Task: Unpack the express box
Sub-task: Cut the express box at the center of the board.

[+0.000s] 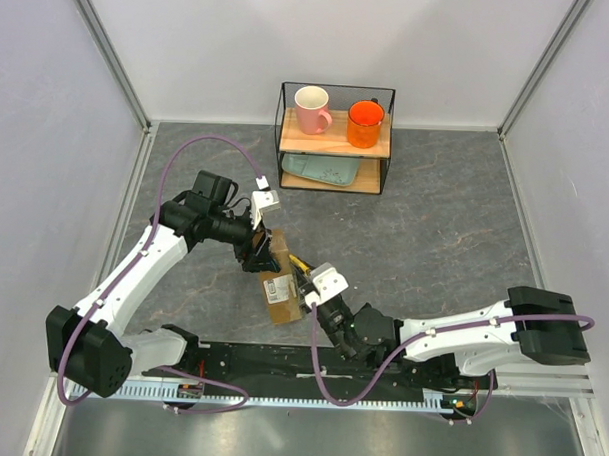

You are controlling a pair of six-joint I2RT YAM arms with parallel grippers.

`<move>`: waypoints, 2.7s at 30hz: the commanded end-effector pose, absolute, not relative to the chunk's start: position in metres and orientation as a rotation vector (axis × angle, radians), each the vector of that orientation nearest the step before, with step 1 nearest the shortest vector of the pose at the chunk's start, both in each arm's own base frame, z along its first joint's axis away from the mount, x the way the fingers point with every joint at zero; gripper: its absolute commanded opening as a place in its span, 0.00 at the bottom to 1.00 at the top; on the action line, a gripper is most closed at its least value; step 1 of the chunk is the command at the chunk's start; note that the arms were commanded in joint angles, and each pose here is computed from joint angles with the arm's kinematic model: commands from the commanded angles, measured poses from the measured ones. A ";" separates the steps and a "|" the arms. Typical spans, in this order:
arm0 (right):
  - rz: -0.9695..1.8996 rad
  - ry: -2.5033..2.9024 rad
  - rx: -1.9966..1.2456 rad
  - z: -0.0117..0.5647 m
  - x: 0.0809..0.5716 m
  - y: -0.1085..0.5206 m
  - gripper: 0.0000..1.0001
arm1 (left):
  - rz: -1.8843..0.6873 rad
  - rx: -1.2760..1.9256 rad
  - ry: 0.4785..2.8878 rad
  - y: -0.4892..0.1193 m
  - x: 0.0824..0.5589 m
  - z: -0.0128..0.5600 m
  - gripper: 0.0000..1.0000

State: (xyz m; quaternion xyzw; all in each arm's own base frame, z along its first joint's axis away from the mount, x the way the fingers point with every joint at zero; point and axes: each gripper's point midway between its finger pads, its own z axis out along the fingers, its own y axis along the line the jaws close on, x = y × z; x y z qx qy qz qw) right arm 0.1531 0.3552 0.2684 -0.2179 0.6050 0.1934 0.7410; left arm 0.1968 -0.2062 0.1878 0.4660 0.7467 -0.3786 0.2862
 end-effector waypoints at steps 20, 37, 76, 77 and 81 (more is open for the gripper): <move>0.468 1.329 -0.414 0.278 0.159 0.356 0.00 | -1.056 1.280 1.973 -0.211 0.189 0.182 0.26; 0.419 1.393 -0.444 0.234 0.170 0.364 0.00 | -1.057 1.272 1.984 -0.210 0.187 0.182 0.25; 0.264 1.590 -0.599 0.127 0.134 0.335 0.00 | -0.957 1.136 2.082 -0.207 0.212 0.172 0.25; 0.263 1.592 -0.598 0.127 0.134 0.335 0.00 | -0.952 1.131 2.084 -0.207 0.213 0.171 0.25; 0.262 1.607 -0.605 0.119 0.130 0.335 0.00 | -0.932 1.117 2.106 -0.206 0.216 0.167 0.24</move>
